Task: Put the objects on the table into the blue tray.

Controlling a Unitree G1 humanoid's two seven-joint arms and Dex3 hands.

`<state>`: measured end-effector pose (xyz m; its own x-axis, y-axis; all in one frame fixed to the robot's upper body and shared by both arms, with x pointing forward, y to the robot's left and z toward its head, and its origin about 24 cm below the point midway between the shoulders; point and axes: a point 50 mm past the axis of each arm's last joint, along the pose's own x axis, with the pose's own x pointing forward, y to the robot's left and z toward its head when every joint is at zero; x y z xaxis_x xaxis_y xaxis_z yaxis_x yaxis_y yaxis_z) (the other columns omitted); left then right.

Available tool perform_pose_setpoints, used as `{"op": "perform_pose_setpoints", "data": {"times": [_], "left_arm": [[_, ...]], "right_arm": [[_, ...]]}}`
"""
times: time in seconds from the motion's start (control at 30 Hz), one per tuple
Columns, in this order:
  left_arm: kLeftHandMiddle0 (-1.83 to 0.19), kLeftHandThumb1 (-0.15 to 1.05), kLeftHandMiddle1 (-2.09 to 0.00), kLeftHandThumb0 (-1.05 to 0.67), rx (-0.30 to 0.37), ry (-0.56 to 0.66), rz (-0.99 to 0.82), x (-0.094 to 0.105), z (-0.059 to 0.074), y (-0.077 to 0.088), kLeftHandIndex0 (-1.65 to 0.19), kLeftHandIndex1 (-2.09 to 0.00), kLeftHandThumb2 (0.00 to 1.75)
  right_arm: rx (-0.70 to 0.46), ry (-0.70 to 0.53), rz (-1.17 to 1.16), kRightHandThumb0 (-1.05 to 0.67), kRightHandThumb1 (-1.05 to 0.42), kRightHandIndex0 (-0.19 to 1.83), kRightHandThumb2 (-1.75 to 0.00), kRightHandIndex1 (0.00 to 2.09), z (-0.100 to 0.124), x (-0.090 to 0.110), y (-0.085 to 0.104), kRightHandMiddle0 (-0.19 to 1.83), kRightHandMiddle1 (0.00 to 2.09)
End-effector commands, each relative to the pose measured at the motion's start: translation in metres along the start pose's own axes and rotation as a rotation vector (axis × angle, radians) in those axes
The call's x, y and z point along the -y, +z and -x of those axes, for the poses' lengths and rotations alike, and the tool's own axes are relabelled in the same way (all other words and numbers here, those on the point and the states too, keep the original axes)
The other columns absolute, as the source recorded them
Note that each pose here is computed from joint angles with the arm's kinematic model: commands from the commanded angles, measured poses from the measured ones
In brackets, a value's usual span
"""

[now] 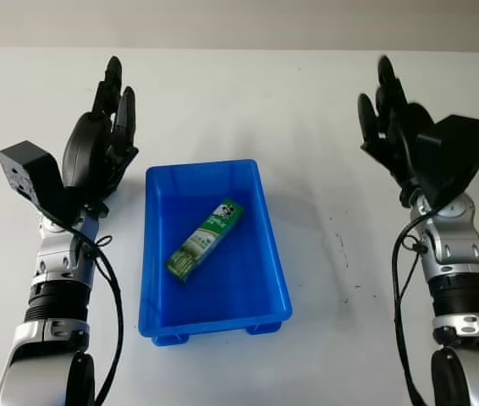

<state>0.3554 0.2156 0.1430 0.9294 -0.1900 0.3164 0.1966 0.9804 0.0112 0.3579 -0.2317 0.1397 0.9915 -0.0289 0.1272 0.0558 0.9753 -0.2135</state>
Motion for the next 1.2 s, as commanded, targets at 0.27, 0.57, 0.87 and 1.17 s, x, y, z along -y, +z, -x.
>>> {"op": "perform_pose_setpoints", "data": {"times": [0.27,0.57,0.87,1.17], "left_arm": [[0.19,1.05,0.0,-0.76,0.009,-0.004,-0.014,-0.004,0.001,0.003,0.19,0.0,0.6],[0.19,1.05,0.0,-0.78,0.139,-0.018,-0.07,-0.007,0.005,0.038,0.19,0.0,0.54],[0.19,1.05,0.0,-0.74,0.108,0.176,-0.594,-0.024,0.02,0.127,0.19,0.0,0.32],[0.19,1.02,-0.04,-0.81,-0.178,0.187,-0.835,-0.029,0.038,0.137,0.16,-0.04,0.07]], "right_arm": [[-0.047,-0.002,-0.081,-0.76,-1.05,-0.19,-0.7,0.0,0.001,-0.015,-0.014,-0.19,0.0],[-0.005,0.009,-0.077,-0.74,-1.05,-0.19,-0.7,0.0,0.002,-0.01,-0.007,-0.19,0.0],[0.017,0.057,-0.074,-0.73,-1.05,-0.19,-0.75,0.0,0.004,-0.011,-0.006,-0.19,0.0],[0.001,0.075,-0.064,-0.72,-1.05,-0.19,-0.76,0.0,0.001,-0.015,-0.007,-0.19,0.0]]}}
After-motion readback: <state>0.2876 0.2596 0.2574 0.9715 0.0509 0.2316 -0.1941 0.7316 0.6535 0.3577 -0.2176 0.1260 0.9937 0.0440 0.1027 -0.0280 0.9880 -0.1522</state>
